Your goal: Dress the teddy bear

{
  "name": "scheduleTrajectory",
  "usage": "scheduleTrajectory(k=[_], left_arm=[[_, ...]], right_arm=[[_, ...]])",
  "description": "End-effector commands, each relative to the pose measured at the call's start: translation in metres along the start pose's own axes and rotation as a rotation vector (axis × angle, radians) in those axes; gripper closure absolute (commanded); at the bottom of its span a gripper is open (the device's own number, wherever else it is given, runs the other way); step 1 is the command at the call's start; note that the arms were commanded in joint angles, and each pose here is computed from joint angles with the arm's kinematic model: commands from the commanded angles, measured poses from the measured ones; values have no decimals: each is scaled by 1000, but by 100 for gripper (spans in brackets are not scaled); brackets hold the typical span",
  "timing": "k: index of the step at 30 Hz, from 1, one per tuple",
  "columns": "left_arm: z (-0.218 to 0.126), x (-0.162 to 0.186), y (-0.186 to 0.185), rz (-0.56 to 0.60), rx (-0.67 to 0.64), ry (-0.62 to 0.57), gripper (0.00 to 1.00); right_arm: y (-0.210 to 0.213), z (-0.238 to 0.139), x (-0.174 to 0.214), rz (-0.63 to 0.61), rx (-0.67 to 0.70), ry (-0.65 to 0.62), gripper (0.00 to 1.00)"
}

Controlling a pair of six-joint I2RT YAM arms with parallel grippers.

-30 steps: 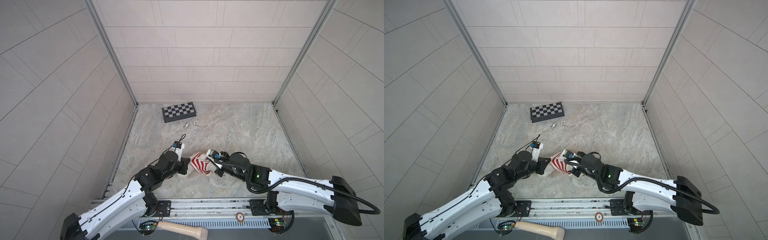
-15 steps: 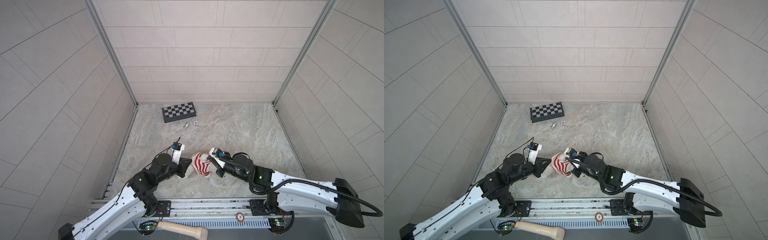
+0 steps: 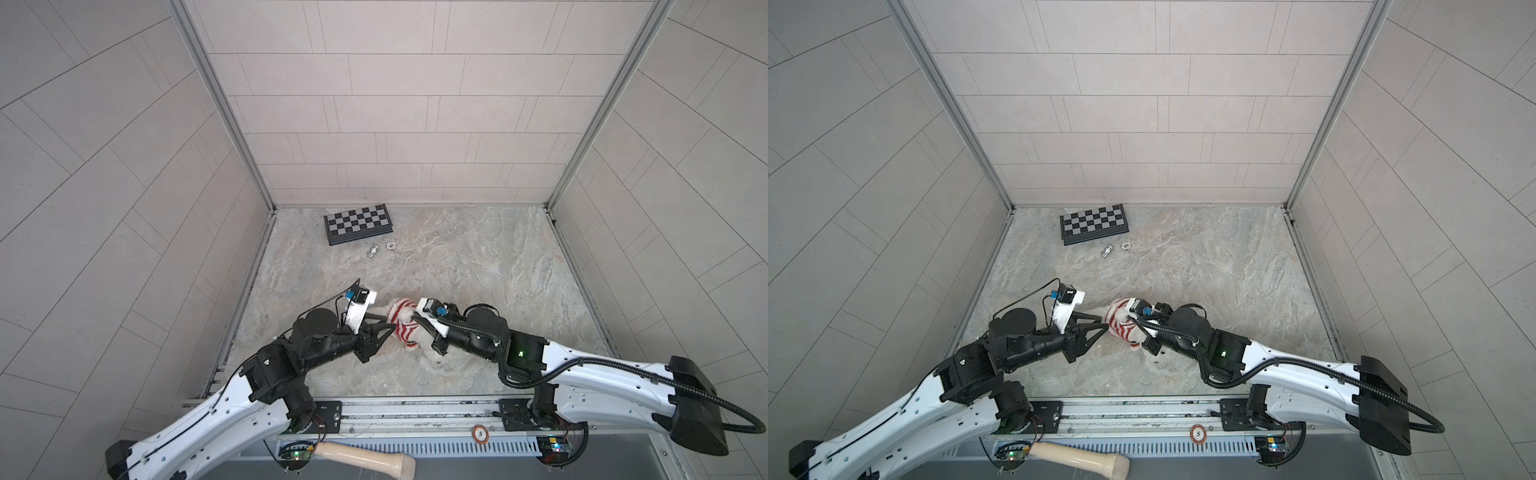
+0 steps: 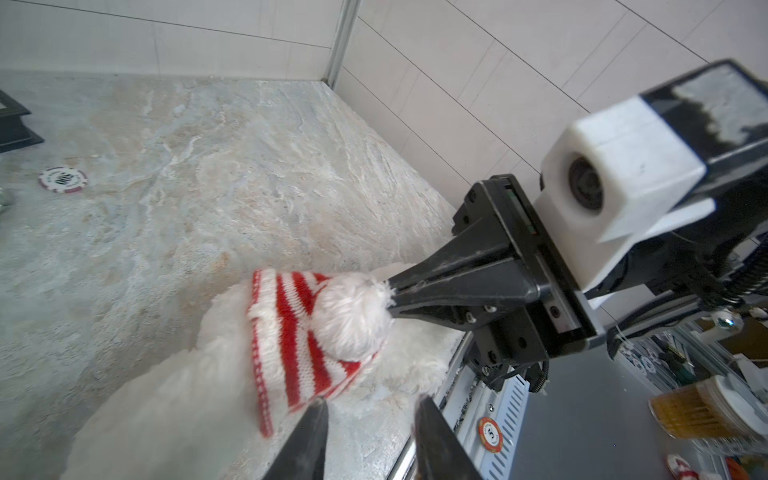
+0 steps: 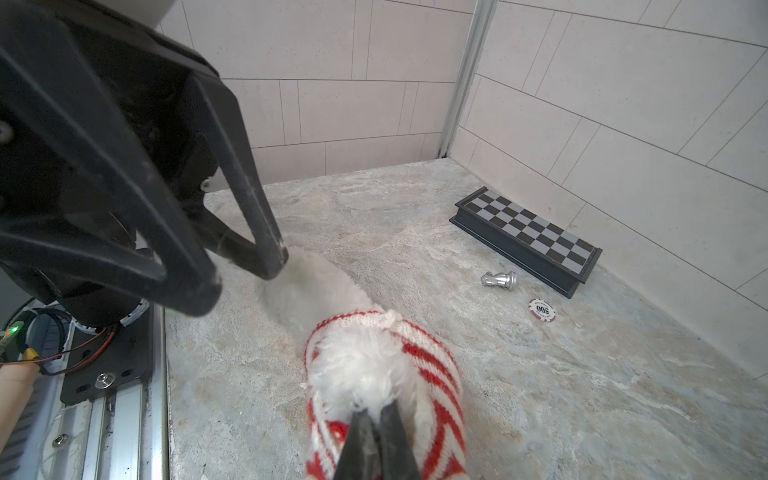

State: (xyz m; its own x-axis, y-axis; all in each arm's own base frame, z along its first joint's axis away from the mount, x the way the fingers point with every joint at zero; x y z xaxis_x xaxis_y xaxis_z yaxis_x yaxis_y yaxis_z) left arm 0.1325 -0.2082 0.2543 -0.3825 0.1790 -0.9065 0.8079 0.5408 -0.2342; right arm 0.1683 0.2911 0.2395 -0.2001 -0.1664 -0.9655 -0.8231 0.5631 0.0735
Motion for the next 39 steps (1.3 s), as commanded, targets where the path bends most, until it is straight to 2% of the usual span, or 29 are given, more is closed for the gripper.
scheduleTrajectory(k=[1,6,12,16,20,30,34,39], left_arm=[[9,-17,-6,12,19,-32,61],[22,-13,3,35,-42,34,55],[24,-12,6,43,-64,58,59],[29,-4,5,44,-42,98,66],[32,8,8,33,-58,134,66],[36,13,9,17,-49,134,67],[38,12,9,11,-48,131,86],[33,7,8,-7,-52,98,98]], right_arm=[[7,-5,-21,-41,-48,-83,100],[11,-6,-21,-52,-72,-82,100],[15,-7,-17,-55,-103,-86,100],[14,-5,-17,-53,-96,-86,100],[14,-5,-17,-54,-101,-86,100],[15,-3,-16,-35,-108,-99,100],[15,-1,-14,-34,-104,-92,100],[11,0,-13,-31,-80,-84,100]])
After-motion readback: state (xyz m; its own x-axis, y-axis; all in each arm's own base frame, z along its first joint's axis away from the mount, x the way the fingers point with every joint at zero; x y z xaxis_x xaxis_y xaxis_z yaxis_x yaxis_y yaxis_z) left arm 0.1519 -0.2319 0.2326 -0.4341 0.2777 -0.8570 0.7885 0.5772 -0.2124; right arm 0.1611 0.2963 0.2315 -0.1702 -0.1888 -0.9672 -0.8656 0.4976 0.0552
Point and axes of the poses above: each gripper's point midway between its finger pads, its own z axis out along the fingers, its own y axis along the line the jaws close on, x = y × z, the point moved 3 cm from there along -z, back along the fingers, and after that the axes turned 12 degrees about z, right-handed, at the moved point
